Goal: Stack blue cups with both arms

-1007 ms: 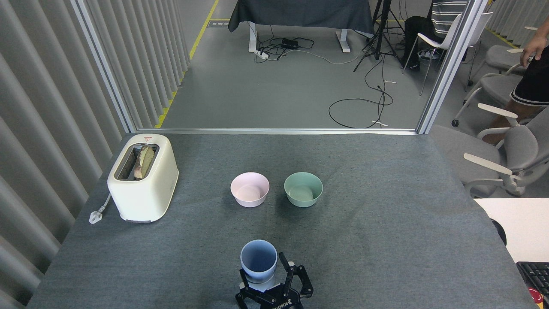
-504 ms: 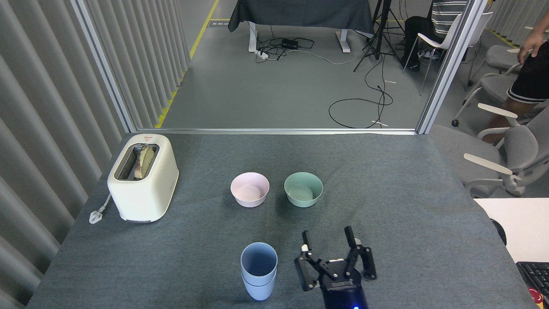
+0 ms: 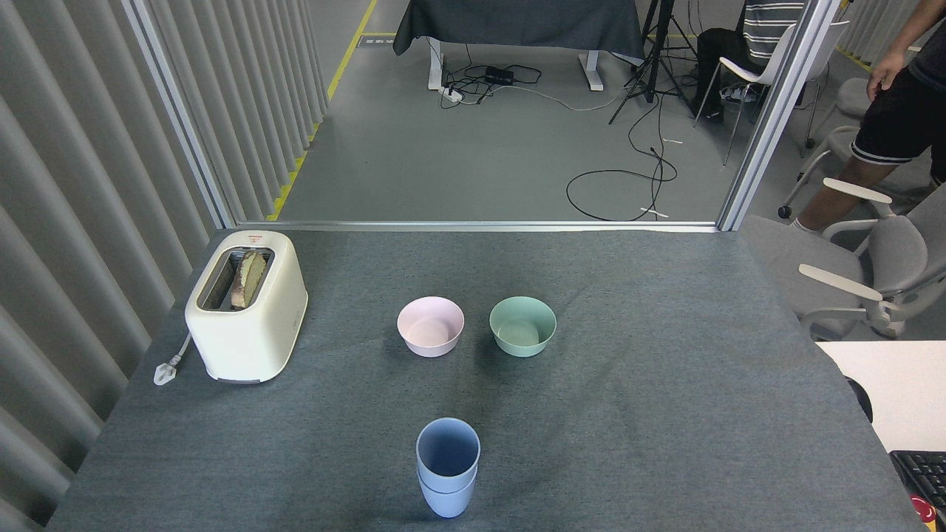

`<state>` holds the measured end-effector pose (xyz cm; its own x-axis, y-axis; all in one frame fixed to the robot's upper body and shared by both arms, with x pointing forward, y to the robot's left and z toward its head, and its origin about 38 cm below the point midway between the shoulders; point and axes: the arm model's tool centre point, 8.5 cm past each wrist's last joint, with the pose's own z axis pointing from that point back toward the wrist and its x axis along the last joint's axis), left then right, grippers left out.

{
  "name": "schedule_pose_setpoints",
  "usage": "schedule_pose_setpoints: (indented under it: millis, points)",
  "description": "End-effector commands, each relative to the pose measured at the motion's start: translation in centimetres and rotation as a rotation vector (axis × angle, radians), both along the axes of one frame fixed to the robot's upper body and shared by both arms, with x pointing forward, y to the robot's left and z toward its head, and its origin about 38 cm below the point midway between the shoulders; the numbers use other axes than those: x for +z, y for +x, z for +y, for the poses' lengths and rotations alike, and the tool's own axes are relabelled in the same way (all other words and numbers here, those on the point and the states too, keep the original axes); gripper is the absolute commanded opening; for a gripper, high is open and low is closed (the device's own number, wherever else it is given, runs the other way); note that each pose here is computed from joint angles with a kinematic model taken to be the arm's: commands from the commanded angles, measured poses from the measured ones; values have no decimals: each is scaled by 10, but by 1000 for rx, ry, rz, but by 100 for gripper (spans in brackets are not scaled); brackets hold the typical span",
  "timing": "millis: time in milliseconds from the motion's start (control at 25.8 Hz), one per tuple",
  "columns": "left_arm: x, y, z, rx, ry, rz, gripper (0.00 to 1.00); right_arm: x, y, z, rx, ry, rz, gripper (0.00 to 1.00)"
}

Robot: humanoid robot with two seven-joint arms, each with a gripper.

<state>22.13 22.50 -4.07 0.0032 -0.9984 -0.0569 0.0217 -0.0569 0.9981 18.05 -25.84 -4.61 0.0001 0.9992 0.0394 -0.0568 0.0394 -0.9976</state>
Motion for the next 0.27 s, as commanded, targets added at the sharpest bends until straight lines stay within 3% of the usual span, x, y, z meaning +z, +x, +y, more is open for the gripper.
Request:
schedule_pose_setpoints:
  millis: [0,232]
  points:
    - [-2,0,1,-24,-6,6,100,-3,-5,0,4,0,14,100]
    - [-2,-1,3,-19,-6,7,100,0,-2,1,7,-2,5,100]
